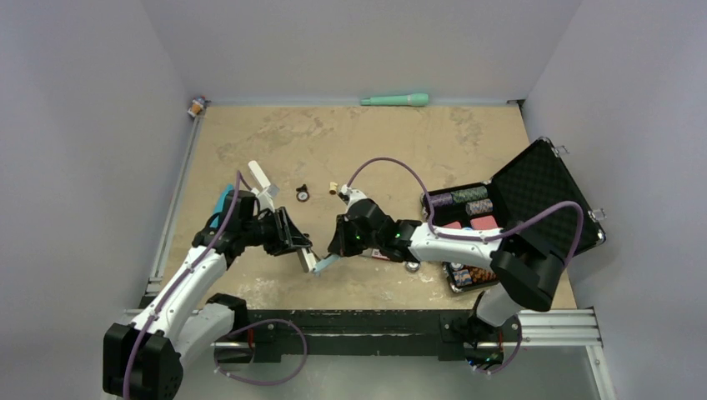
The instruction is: Unload the staples from the stapler
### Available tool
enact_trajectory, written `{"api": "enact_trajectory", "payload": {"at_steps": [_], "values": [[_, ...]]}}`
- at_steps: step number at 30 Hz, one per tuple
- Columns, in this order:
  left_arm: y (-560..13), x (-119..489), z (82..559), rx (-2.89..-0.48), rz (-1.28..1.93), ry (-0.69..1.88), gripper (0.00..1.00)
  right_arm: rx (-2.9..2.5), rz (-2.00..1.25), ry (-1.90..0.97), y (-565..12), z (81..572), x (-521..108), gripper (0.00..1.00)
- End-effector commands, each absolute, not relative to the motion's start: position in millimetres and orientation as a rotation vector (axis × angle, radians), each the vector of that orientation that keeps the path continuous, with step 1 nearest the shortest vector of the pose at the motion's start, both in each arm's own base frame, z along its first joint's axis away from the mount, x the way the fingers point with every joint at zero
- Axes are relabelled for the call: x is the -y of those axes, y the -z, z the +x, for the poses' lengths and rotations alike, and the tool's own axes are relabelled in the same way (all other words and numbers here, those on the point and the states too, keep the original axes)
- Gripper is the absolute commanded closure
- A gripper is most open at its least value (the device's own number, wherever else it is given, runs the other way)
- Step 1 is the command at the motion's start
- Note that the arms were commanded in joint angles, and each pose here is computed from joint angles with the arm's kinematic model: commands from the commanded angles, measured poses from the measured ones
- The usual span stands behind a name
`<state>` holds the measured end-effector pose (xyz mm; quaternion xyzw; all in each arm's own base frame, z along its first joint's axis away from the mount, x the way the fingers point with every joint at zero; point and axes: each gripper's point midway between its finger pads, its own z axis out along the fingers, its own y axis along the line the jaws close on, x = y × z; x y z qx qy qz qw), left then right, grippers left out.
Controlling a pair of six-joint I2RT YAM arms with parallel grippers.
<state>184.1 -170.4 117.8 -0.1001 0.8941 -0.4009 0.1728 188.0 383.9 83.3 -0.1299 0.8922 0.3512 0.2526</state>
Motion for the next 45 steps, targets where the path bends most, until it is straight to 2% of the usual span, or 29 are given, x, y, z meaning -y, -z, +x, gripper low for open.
{"api": "enact_trajectory", "payload": {"at_steps": [1,2,6,7,9,15,23,34,45], "values": [[-144.4,175.4,198.9,-2.435,-0.217,1.165,1.0,-2.396,-0.343,-0.92,-103.8,184.6,-365.9,0.98],[-144.3,175.4,198.4,-2.435,-0.218,1.165,1.0,-2.391,-0.346,-0.915,-108.9,183.2,-362.2,0.9],[-143.2,174.2,194.0,-2.438,-0.222,1.165,1.0,-2.348,-0.272,-0.844,-134.4,189.1,-339.9,0.38],[-143.0,173.7,192.9,-2.438,-0.224,1.162,1.0,-2.334,-0.257,-0.833,-142.9,190.0,-334.6,0.31],[-143.6,172.8,191.0,-2.433,-0.222,1.16,1.0,-2.299,-0.247,-0.846,-160.4,189.2,-328.1,0.24],[-155.6,176.8,187.4,-2.383,-0.193,1.214,1.0,-2.133,-0.312,-1.08,-210.6,171.9,-334.5,0.22],[-205.1,189.3,174.8,-2.183,-0.013,1.373,1.0,-1.916,-0.427,-1.38,-251.1,140.4,-343.3,0.21],[-262.2,204.3,154.4,-1.901,0.181,1.61,1.0,-1.779,-0.494,-1.531,-278.2,126.4,-352.8,0.22],[-302.8,206.8,135.3,-1.676,0.302,1.732,1.0,-1.705,-0.554,-1.623,-295.9,118.9,-365.9,0.23]]}}
